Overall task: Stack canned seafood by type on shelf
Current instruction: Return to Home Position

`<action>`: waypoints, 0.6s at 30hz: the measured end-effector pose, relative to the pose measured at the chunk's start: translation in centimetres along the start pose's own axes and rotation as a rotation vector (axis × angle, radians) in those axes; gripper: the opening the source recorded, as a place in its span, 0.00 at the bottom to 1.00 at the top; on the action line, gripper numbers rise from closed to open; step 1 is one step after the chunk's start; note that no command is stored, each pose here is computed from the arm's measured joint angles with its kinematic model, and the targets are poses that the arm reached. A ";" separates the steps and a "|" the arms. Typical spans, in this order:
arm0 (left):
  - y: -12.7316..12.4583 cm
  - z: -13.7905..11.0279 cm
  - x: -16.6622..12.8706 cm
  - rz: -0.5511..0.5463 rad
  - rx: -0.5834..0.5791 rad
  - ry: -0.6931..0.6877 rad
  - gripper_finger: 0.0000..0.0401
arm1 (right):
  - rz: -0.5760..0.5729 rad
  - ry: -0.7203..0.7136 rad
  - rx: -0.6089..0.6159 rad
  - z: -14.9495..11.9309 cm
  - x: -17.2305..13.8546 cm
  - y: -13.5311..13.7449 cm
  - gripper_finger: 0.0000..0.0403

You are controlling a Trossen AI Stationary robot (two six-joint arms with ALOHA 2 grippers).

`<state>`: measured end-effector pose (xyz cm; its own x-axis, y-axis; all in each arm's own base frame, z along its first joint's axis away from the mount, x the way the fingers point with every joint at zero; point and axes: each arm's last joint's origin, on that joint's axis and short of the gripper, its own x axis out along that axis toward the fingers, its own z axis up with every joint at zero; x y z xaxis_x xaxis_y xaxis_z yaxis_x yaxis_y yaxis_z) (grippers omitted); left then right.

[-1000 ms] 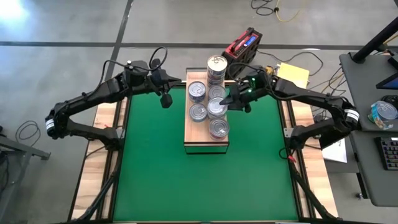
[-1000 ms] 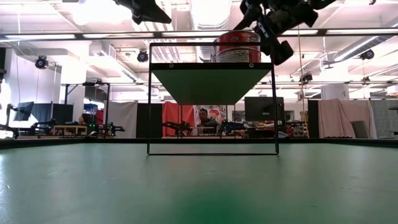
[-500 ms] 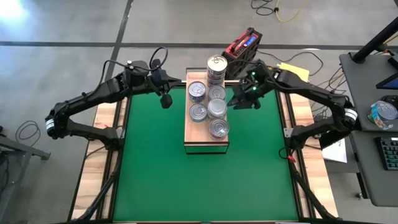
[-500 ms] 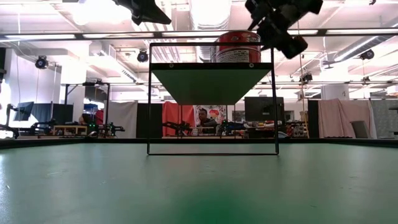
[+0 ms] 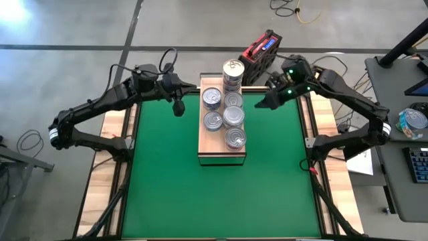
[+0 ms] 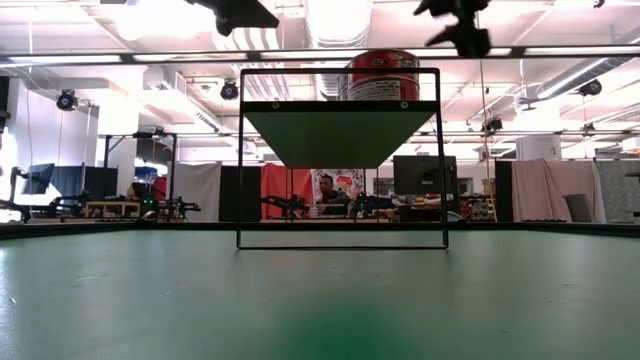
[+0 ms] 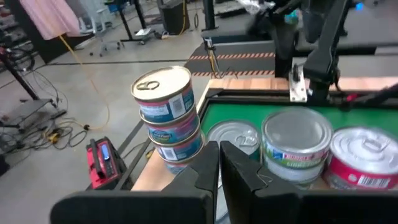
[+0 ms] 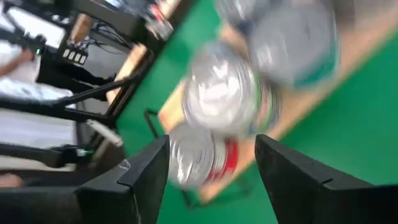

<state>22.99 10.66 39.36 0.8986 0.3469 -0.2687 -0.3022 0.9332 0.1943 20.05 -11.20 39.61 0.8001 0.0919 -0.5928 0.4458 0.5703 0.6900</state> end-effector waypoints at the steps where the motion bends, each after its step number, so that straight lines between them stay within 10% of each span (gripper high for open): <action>1: 0.0 0.1 0.0 -0.001 -0.014 -0.005 0.00 | 0.010 -0.038 -0.080 0.2 -0.2 0.2 0.56; 12: -0.1 0.4 0.3 -0.027 -0.426 -0.017 0.00 | 0.107 -0.328 -0.573 1.9 -0.6 3.1 0.57; 18: -1.5 1.5 0.5 -0.524 -0.326 -0.283 0.03 | 0.459 -0.260 -1.162 -0.7 -0.8 4.1 0.59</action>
<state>24.40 9.34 40.39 0.9878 -0.1550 0.0164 0.1551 0.9674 -0.2002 20.90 -8.37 42.60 0.9000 0.3828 -0.2084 -0.3984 0.9165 -0.0369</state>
